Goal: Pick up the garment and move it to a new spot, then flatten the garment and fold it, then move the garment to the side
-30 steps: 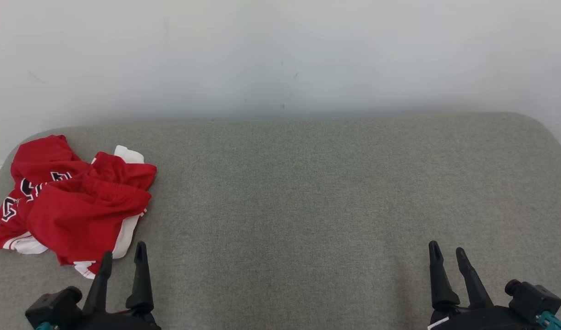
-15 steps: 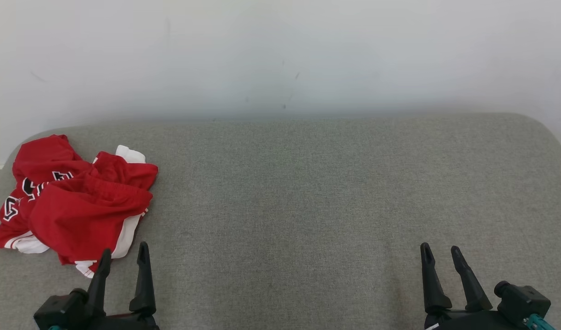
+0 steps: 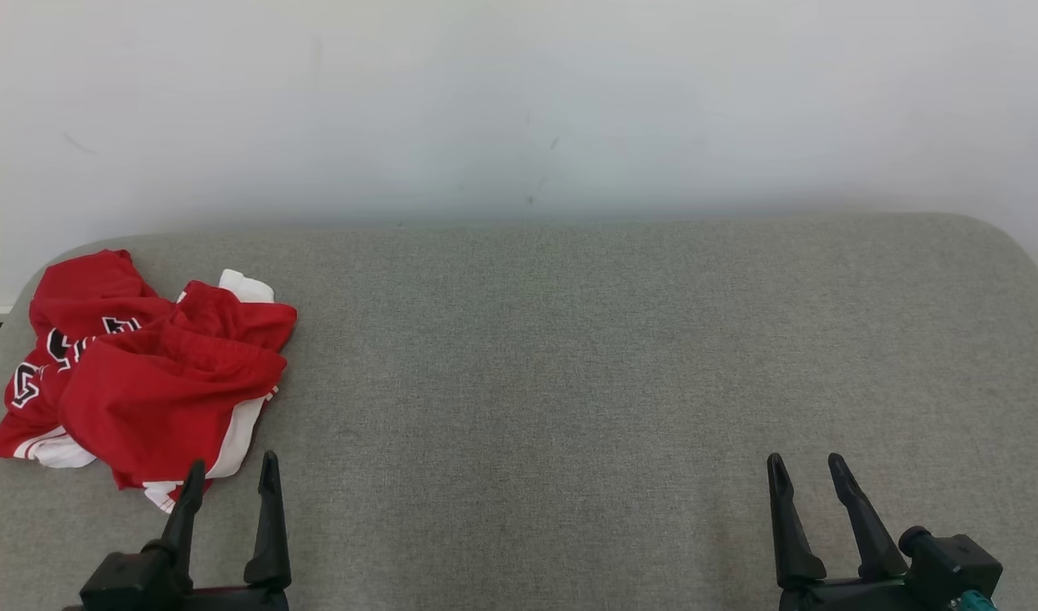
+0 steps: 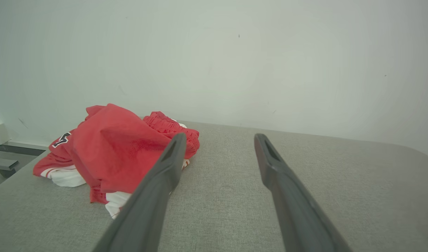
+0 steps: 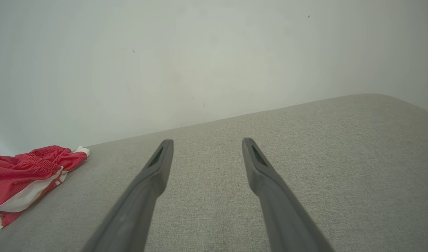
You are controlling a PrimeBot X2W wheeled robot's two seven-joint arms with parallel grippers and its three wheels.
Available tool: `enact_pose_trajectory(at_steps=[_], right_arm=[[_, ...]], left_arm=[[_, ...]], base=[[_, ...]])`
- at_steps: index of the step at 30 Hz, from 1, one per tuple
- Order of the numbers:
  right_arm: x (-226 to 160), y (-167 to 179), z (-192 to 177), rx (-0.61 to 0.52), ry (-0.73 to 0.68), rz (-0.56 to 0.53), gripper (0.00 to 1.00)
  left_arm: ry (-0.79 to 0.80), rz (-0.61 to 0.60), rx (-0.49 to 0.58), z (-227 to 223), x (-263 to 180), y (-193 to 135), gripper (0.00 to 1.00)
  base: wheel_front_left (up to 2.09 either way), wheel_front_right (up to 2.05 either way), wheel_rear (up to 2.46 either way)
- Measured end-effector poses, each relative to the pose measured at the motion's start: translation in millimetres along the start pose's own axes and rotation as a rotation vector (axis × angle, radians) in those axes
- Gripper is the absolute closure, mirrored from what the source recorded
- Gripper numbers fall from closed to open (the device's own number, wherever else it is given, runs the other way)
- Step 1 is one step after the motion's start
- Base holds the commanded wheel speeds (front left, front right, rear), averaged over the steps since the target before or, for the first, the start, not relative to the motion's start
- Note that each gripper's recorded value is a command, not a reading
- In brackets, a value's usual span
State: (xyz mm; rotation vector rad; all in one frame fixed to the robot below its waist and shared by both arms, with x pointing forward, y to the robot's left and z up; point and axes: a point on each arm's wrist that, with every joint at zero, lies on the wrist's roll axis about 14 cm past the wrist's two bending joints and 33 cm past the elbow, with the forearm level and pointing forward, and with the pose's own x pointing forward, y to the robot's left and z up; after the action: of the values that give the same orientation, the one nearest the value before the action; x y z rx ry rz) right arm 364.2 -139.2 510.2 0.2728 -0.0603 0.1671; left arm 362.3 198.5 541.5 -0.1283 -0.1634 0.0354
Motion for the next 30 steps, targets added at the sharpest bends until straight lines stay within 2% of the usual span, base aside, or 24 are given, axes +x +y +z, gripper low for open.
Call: enact_pose_trajectory(at_steps=[16, 24, 30], right_arm=[[-3.5, 5.8, 4.9, -0.101, -0.027, 0.029, 0.00], [-7.2, 5.1, 5.3, -0.113, -0.034, 0.027, 0.00], [-7.2, 3.7, 5.6, -0.079, -0.037, 0.018, 0.00]], left_arm=[[-0.007, -0.019, 0.070, -2.7, -2.8, 0.7, 0.00], [-0.004, -0.025, 0.087, -5.6, -4.8, 1.4, 0.00], [0.020, -0.008, 0.051, -10.2, -6.8, 5.5, 0.00]], base=[[0.00, 0.00, 0.00], [0.00, 0.00, 0.00], [0.00, 0.00, 0.00]])
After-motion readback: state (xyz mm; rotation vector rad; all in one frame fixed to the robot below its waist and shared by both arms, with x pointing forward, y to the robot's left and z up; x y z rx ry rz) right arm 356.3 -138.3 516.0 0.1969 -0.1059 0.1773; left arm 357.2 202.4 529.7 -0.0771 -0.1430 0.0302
